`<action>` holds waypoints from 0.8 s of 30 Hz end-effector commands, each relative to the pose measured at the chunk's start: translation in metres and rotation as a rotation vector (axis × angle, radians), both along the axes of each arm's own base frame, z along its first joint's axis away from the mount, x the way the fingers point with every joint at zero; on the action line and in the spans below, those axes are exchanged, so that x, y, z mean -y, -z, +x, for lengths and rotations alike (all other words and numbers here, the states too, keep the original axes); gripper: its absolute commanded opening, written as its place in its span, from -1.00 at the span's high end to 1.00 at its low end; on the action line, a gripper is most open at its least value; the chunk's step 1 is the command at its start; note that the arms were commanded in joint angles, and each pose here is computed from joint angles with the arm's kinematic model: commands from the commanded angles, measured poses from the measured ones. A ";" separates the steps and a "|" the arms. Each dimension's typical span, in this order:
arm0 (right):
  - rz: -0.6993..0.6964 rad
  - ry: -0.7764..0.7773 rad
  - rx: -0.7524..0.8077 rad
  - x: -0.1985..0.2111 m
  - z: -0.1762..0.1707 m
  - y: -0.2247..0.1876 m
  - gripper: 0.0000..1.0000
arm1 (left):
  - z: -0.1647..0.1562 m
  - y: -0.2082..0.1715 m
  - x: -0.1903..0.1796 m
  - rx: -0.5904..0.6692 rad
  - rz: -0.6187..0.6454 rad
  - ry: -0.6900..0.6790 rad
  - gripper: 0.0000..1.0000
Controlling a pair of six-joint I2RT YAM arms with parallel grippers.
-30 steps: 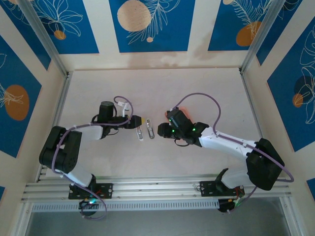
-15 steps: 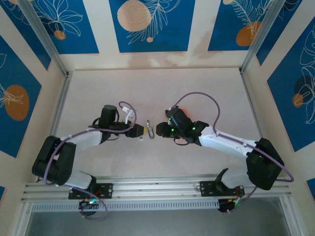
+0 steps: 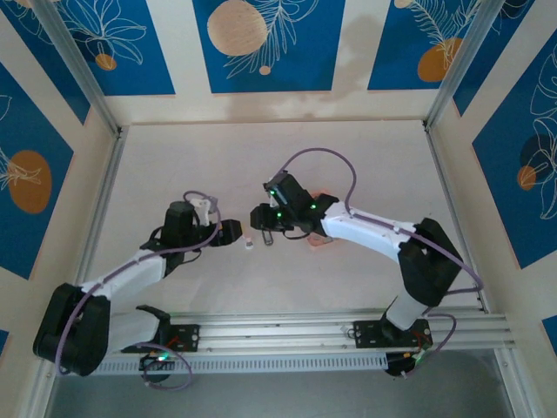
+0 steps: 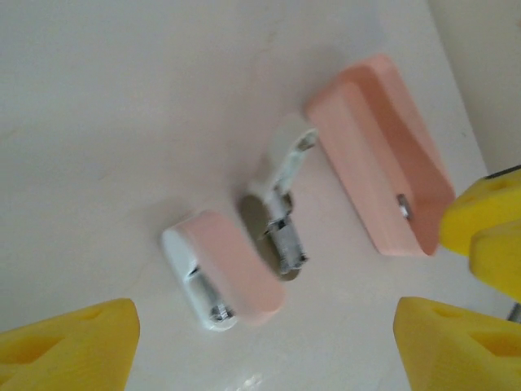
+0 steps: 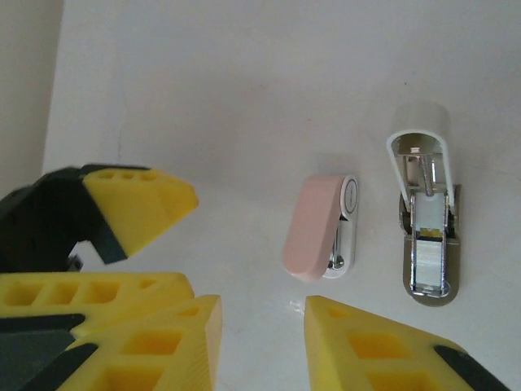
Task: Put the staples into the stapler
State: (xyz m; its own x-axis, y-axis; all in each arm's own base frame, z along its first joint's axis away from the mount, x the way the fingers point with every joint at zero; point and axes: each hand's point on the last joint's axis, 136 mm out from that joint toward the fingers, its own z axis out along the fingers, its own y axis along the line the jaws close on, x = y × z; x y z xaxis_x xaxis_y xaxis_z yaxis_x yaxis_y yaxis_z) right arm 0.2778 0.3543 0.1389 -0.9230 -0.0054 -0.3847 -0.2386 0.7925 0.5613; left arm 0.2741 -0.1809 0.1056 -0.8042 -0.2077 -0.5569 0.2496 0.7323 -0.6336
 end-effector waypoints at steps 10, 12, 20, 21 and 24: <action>-0.134 -0.032 -0.160 -0.006 -0.007 0.035 0.51 | -0.015 0.020 -0.040 0.017 0.090 -0.182 -0.66; -0.134 -0.030 -0.165 -0.007 -0.008 0.037 0.52 | -0.014 0.021 -0.038 0.016 0.093 -0.171 -0.66; -0.092 -0.076 -0.183 -0.022 -0.012 0.034 0.54 | -0.009 0.026 -0.032 -0.001 0.078 -0.151 -0.66; -0.091 -0.082 -0.185 -0.024 -0.013 0.034 0.54 | -0.009 0.027 -0.031 -0.004 0.079 -0.148 -0.66; -0.101 -0.093 -0.197 -0.028 -0.015 0.041 0.57 | -0.010 0.029 -0.030 -0.009 0.077 -0.144 -0.66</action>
State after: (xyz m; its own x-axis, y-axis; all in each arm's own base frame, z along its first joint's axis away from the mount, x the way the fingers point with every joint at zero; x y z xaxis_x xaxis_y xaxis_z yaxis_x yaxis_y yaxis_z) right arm 0.2704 0.3721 0.0997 -0.9708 -0.0890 -0.2226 -0.1934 0.8395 0.5078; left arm 0.2612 -0.1453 0.0708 -0.7837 -0.2883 -0.5501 0.0977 0.8174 -0.5677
